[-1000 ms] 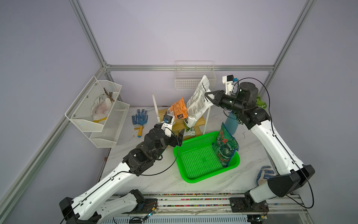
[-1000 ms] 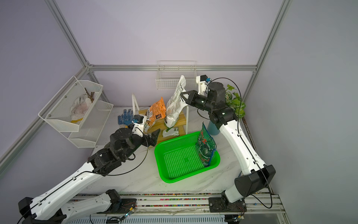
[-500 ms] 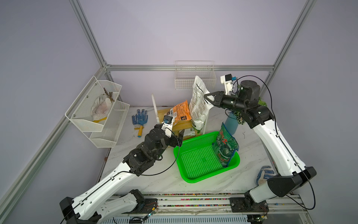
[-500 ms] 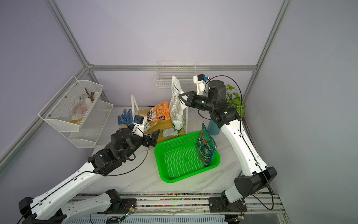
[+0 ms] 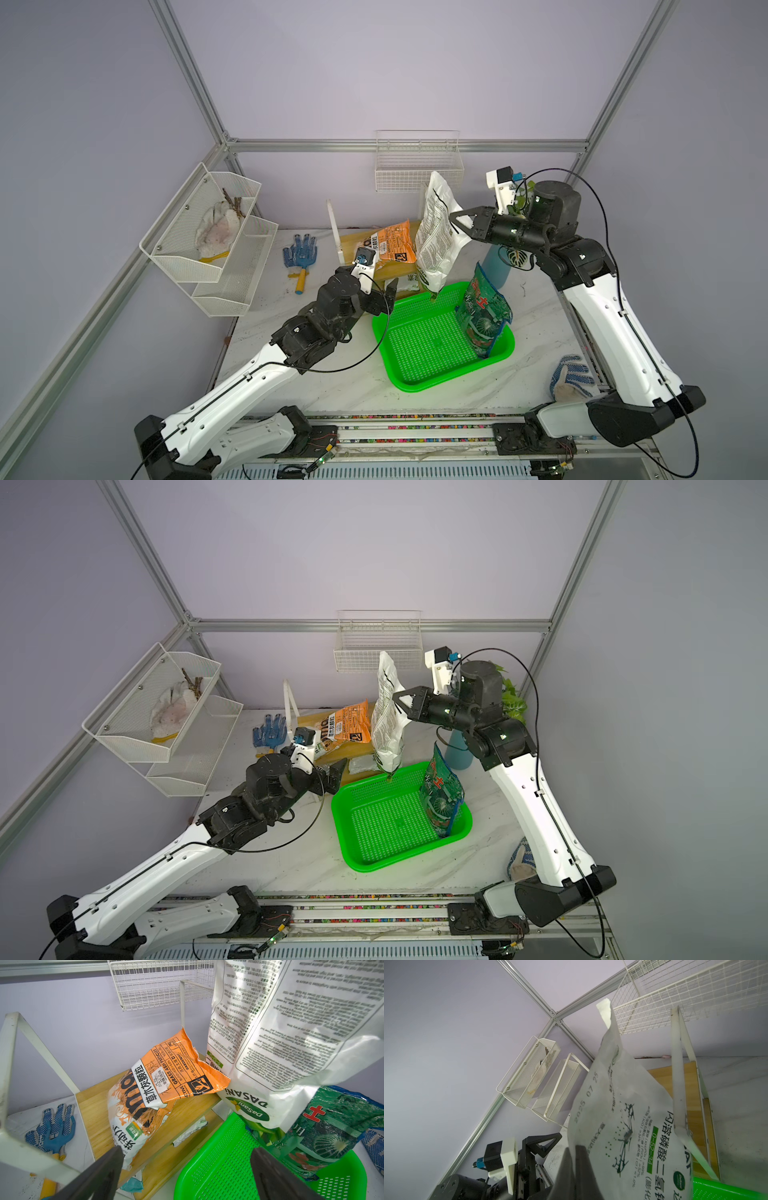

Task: Take down the fertilizer bag from the shelf
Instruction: Pick up the fertilizer bag from the shelf.

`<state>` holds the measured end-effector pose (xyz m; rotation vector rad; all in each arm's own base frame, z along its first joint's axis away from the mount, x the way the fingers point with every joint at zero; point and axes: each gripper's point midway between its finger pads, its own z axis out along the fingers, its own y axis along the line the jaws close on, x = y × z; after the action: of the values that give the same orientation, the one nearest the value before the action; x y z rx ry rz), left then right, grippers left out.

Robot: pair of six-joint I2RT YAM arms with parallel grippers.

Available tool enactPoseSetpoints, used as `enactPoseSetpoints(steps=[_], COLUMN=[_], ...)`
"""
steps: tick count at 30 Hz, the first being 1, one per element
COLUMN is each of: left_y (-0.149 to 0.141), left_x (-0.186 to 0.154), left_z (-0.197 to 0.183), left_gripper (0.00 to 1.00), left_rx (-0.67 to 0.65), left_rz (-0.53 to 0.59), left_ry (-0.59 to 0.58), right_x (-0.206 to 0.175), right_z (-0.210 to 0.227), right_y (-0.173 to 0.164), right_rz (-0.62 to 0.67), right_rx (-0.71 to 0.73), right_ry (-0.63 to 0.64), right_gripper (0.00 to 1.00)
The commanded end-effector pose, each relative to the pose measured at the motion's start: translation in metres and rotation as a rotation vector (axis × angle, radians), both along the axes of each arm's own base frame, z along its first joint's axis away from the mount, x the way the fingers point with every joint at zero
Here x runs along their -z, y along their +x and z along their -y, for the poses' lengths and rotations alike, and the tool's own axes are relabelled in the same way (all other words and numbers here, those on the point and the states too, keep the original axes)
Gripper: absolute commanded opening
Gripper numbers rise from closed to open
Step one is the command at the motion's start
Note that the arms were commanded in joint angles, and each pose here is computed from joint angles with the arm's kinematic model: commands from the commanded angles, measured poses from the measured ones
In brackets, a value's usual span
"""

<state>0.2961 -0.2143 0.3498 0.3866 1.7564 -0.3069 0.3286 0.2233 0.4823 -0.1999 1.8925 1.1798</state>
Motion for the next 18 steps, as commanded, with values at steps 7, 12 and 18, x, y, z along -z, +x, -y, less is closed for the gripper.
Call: enactPoseSetpoints(steps=[7,12,18], left_y=[0.001,0.001,0.001], left_x=[0.013,0.017,0.02], left_z=[0.009,0.01,0.01], left_gripper=[1.0,1.0,1.0], left_rx=[0.029,0.03,0.032], left_rz=[-0.025,-0.037,-0.044], left_ry=[0.027,0.036,0.036], right_x=[-0.07,-0.057,-0.044], right_z=[0.016,0.022,0.025], right_y=[-0.051,-0.054,-0.066], right_rz=[0.279,0.263,0.247], right_rx=[-0.021,0.004,-0.006], right_ry=[0.05,0.018,0.02], right_gripper=[0.0,0.0,0.0])
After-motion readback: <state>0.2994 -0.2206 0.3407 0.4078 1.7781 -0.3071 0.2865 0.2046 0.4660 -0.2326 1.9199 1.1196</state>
